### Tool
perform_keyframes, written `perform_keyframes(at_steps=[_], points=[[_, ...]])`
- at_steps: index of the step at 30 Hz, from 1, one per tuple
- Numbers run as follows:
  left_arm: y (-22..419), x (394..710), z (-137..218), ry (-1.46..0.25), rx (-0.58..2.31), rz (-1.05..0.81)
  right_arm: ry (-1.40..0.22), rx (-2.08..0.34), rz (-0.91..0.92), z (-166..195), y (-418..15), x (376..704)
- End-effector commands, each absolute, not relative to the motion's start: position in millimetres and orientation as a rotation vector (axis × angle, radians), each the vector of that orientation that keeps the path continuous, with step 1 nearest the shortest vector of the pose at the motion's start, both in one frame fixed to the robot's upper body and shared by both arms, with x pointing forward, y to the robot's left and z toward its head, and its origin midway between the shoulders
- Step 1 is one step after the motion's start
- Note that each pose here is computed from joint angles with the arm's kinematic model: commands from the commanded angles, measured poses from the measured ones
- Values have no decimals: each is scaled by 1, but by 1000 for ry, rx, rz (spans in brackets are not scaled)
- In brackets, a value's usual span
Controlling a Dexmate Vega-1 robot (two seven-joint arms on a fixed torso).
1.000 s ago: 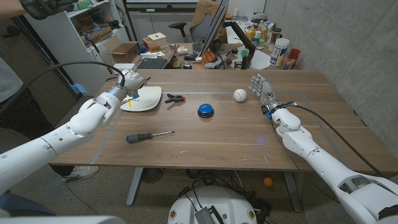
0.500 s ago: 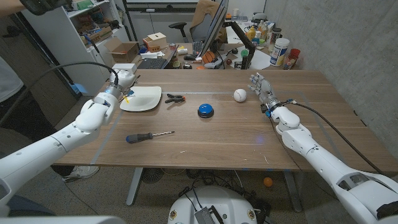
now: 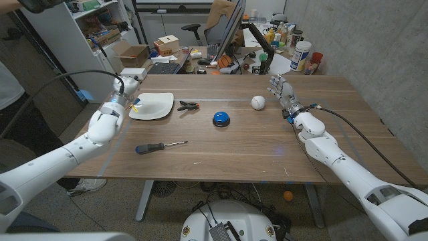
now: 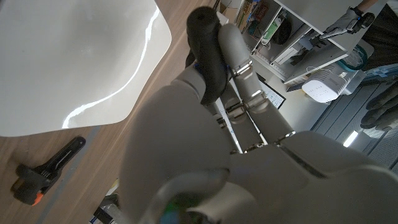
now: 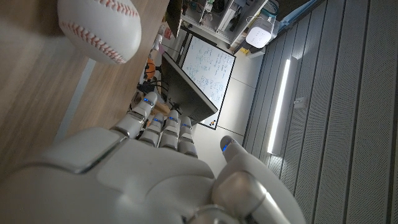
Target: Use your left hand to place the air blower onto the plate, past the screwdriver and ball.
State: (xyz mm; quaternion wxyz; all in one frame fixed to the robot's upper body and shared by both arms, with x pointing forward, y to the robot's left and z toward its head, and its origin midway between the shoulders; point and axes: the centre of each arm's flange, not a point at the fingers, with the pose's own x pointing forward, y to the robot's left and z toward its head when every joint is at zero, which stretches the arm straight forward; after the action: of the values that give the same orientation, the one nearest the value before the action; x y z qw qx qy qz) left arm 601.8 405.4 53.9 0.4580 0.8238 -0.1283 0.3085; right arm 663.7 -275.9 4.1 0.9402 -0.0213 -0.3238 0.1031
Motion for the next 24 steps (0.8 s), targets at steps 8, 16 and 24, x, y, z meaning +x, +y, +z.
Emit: perform_keyframes(at_steps=[8, 16, 24], points=[[408, 608, 43, -458, 2144, 760, -674, -43, 201, 10, -281, 657], [383, 635, 45, -526, 2125, 706, -676, -55, 206, 14, -276, 659], [369, 663, 43, -548, 2142, 671, -665, -64, 193, 14, -278, 658]])
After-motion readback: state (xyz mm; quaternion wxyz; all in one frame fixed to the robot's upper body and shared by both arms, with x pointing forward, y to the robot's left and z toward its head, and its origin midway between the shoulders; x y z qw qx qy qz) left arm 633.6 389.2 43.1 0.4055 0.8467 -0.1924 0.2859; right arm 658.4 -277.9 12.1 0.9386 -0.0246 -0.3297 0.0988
